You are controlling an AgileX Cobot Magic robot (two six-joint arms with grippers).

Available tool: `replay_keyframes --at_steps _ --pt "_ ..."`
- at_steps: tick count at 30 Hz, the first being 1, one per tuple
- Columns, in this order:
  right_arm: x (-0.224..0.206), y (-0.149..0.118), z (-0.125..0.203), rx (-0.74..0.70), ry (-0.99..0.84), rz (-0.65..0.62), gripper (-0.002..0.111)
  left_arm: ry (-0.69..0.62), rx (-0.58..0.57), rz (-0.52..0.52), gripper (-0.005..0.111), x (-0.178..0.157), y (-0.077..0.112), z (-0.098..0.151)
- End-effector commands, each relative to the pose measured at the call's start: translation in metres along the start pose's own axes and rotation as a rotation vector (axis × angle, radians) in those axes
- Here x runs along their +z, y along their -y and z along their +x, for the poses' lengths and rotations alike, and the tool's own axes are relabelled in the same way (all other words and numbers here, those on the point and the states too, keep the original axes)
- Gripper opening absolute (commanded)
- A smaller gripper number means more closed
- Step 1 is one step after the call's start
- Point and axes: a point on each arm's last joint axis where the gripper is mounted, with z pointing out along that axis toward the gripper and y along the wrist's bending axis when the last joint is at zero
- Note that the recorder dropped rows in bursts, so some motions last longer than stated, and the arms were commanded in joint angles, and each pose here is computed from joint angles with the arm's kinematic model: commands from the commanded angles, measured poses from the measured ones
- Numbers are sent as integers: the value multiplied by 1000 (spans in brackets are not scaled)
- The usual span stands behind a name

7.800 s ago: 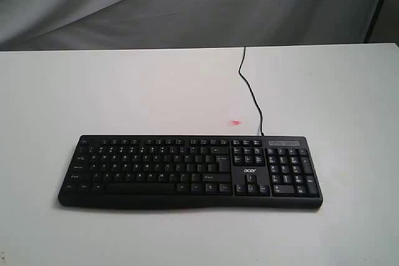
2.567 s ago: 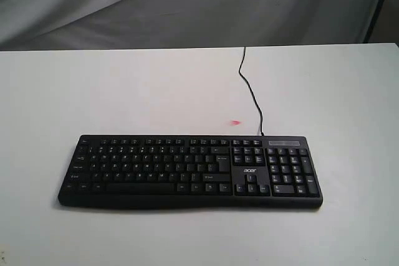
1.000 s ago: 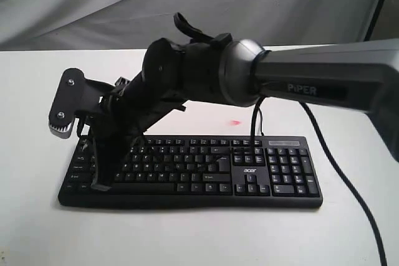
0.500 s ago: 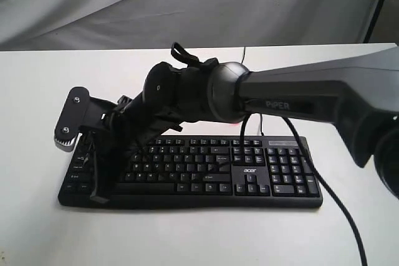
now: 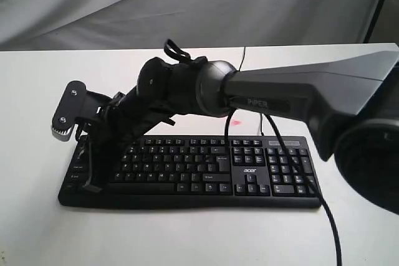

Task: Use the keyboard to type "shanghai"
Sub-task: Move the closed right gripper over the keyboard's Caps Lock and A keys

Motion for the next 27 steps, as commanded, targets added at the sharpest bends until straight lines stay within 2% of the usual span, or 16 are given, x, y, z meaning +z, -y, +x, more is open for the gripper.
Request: replay_keyframes --at_steps 1,11,27 --pt "1 10 3 11 -5 -8 0 6 -1 4 1 0 0 1" --pt "11 13 16 2 -41 -48 0 6 -1 4 1 0 0 1" --pt "13 13 19 -12 -55 -49 0 6 -1 4 1 0 0 1"
